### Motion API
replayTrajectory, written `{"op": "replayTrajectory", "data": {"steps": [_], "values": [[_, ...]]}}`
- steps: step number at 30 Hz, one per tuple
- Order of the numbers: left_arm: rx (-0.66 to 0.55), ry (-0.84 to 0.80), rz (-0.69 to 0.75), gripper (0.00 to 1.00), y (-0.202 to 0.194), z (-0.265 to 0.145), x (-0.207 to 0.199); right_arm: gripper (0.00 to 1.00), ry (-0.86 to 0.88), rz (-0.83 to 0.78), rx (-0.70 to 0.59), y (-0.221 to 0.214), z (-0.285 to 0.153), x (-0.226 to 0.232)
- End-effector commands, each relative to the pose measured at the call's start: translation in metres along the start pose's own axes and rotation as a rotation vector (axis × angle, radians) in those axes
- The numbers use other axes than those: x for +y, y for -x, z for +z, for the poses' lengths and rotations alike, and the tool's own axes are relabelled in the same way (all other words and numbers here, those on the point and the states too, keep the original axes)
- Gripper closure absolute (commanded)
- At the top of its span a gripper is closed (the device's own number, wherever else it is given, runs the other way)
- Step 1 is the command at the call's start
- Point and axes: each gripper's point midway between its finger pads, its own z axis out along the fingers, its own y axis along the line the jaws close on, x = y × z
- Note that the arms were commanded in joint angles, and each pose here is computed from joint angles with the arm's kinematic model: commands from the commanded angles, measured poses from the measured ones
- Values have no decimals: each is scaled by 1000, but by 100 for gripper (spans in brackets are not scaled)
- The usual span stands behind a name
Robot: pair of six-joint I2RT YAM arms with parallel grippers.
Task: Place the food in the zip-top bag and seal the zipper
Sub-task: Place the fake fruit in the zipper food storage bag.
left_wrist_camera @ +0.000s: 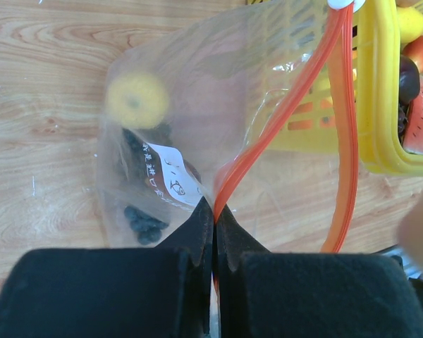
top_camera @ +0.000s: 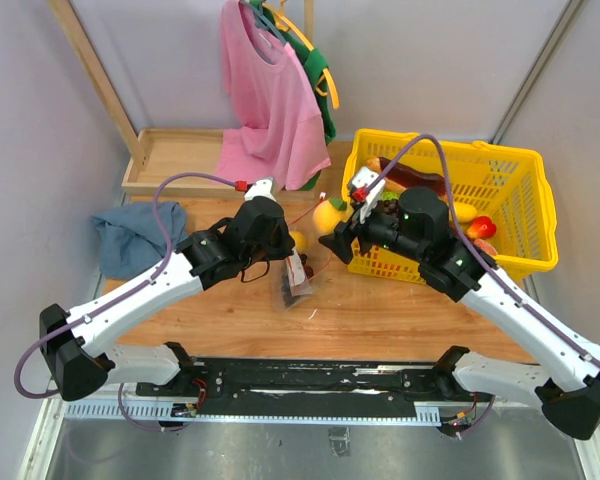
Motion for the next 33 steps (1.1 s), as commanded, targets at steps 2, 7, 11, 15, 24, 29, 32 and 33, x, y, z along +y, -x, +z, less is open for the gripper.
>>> {"op": "replayTrajectory", "data": {"steps": [2, 7, 11, 15, 24, 29, 32, 33], "values": [[-33, -29, -25, 100, 10, -8, -4, 37, 159, -86, -54, -2, 19, 31], [-36, -39, -29, 100, 11, -10, -5, 29, 150, -98, 28, -33, 37, 27], [-33, -45, -27, 100, 10, -12, -5, 20, 103, -96, 83, -49, 46, 18], [-33, -57, -30, 100, 11, -12, -7, 9, 110, -78, 90, -47, 52, 18], [-36, -33, -32, 100, 9, -12, -2, 2, 82, -69, 91, -33, 42, 14], [-54, 1, -33, 100, 11, -13, 6, 2, -53, -77, 121, -6, 18, -11], [-57, 4, -34, 100, 12, -13, 7, 2, -166, -61, 176, 2, 3, -33], [-54, 5, -33, 100, 11, -13, 7, 1, -208, -55, 204, 2, -2, -42]]}}
